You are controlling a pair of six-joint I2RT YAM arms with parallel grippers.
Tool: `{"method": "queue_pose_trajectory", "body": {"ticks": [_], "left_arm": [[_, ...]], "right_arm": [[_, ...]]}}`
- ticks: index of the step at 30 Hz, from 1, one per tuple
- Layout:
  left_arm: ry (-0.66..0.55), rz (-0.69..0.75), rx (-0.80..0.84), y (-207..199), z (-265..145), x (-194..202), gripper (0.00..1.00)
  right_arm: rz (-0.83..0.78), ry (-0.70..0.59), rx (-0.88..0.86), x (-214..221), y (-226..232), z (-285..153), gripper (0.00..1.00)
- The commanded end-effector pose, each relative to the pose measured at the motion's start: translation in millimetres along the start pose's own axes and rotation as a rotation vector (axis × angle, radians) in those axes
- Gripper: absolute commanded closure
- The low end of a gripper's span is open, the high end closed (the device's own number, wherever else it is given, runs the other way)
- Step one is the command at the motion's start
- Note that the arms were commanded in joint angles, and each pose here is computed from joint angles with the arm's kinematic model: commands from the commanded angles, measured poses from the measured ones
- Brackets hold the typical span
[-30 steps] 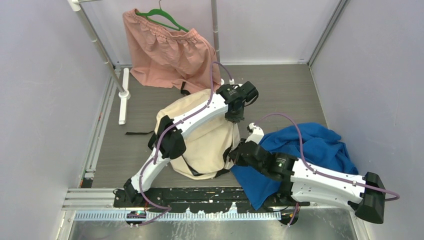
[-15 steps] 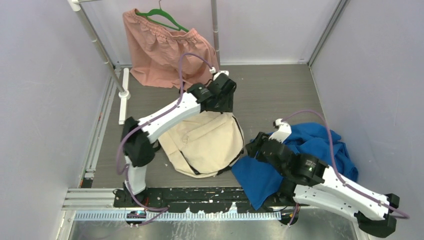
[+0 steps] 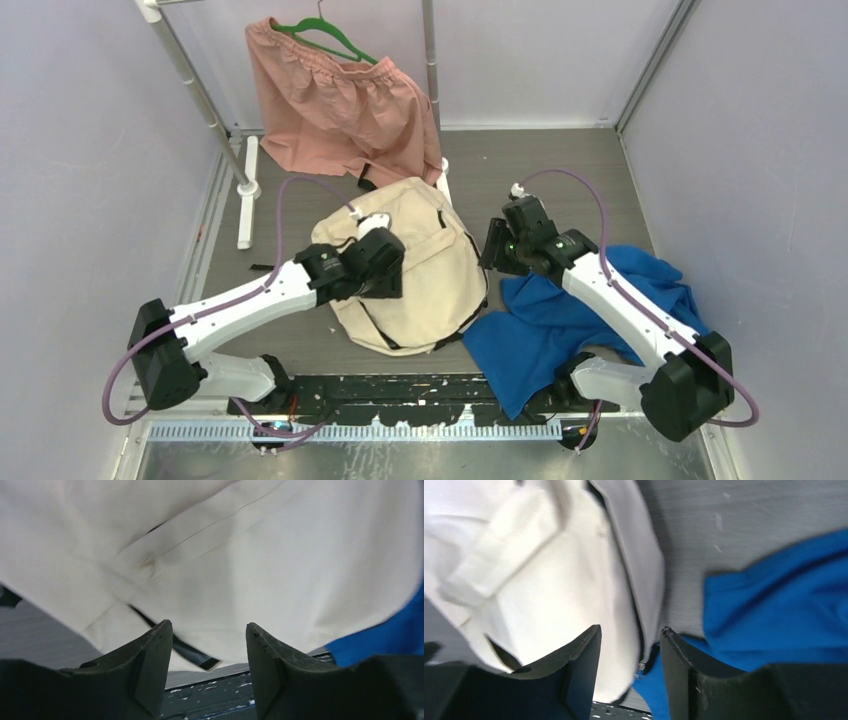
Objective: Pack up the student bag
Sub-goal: Adjust the student bag at the center of the board.
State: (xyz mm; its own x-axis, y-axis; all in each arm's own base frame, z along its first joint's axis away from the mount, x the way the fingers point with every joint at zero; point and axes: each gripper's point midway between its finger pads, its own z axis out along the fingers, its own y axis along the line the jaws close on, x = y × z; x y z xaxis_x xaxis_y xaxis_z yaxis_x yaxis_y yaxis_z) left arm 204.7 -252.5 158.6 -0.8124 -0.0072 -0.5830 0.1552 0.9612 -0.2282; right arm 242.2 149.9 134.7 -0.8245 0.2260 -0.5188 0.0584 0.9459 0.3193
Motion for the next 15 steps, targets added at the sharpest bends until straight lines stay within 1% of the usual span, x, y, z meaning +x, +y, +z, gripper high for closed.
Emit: {"method": "queue_pose_trajectory", "body": {"ticks": [1, 3, 5, 8, 13, 15], "left_arm": [[-0.013, -0.147, -0.102, 37, -4, 21, 0.42], [-0.026, -0.183, -0.13, 52, -4, 27, 0.38], [-0.014, -0.234, -0.111, 58, 1, 32, 0.38], [0.009, -0.299, -0.031, 54, 12, 36, 0.37], [0.054, -0.335, 0.041, 35, 26, 41, 0.41], [0.082, -0.348, -0.008, 41, 34, 49, 0.42]], "right_arm": [[-0.094, -0.024, -0.259, -29, 61, -16, 0.48], [-0.127, -0.013, -0.268, -25, 69, -15, 0.47], [-0.154, -0.007, -0.252, -21, 74, -11, 0.46], [-0.156, 0.007, -0.256, -17, 80, -6, 0.46], [-0.134, 0.002, -0.27, -16, 83, -3, 0.46], [-0.131, 0.001, -0.269, -16, 82, -3, 0.46]]}}
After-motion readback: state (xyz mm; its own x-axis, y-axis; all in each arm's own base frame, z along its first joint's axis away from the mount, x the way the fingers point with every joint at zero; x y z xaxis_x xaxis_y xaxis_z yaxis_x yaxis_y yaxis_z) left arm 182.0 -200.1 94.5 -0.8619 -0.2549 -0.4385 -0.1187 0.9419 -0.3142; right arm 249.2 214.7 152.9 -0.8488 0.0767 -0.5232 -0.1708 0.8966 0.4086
